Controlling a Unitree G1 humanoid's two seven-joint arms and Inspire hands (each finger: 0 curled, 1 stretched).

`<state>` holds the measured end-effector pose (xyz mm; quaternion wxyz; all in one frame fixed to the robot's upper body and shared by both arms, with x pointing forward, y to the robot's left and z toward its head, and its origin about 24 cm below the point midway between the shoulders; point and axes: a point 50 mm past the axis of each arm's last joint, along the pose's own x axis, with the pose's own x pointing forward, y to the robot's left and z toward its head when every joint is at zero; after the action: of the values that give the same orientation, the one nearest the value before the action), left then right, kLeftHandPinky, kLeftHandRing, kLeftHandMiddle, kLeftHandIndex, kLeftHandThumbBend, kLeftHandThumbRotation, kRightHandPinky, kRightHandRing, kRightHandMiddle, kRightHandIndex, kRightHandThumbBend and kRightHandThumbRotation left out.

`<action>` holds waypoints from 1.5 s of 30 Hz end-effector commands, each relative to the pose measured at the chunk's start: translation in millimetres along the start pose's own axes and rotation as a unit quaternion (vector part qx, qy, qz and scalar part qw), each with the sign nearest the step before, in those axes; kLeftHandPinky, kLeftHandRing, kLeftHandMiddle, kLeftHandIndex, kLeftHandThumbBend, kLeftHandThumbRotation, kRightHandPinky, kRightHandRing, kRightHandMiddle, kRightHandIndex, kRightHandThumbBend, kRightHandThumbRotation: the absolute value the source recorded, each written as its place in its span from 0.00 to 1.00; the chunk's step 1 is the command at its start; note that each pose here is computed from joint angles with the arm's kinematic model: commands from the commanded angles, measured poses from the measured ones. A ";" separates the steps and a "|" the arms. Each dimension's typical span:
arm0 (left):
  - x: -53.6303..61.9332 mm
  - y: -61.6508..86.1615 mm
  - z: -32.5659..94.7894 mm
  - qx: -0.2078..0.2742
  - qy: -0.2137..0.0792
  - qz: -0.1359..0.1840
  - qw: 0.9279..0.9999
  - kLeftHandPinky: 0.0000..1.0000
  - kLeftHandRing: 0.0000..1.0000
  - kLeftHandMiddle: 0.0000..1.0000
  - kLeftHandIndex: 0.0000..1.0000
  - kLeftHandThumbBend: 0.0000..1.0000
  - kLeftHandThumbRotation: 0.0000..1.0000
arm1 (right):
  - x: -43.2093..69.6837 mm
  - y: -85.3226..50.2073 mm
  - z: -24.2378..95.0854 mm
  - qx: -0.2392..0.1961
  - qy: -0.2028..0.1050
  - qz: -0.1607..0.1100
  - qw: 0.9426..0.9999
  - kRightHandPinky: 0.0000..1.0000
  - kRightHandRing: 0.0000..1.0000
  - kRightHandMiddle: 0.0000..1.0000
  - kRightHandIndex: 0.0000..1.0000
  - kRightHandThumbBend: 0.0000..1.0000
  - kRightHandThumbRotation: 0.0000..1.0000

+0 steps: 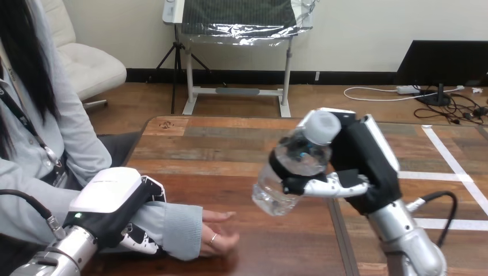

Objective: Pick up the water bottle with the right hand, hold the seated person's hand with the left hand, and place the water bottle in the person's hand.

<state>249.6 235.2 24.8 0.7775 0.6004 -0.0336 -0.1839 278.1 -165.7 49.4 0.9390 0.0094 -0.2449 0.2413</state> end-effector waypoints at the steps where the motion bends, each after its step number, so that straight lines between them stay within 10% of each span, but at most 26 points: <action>1: 13.2 38.3 22.8 -0.002 -0.054 0.083 0.995 0.29 0.31 0.36 0.38 0.82 0.00 | 32.5 2.3 10.7 -0.008 -0.043 0.020 0.999 0.23 0.29 0.36 0.35 0.75 0.00; 45: 17.5 68.5 53.1 0.000 -0.090 0.118 0.989 0.32 0.34 0.39 0.40 0.84 0.00 | 44.6 39.1 -14.4 -0.017 -0.001 0.079 0.997 0.21 0.27 0.35 0.34 0.80 0.00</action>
<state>249.3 215.1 53.4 0.7802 0.5937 -0.0690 -0.1845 282.2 -119.9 23.2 0.9320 -0.0179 -0.1873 0.3098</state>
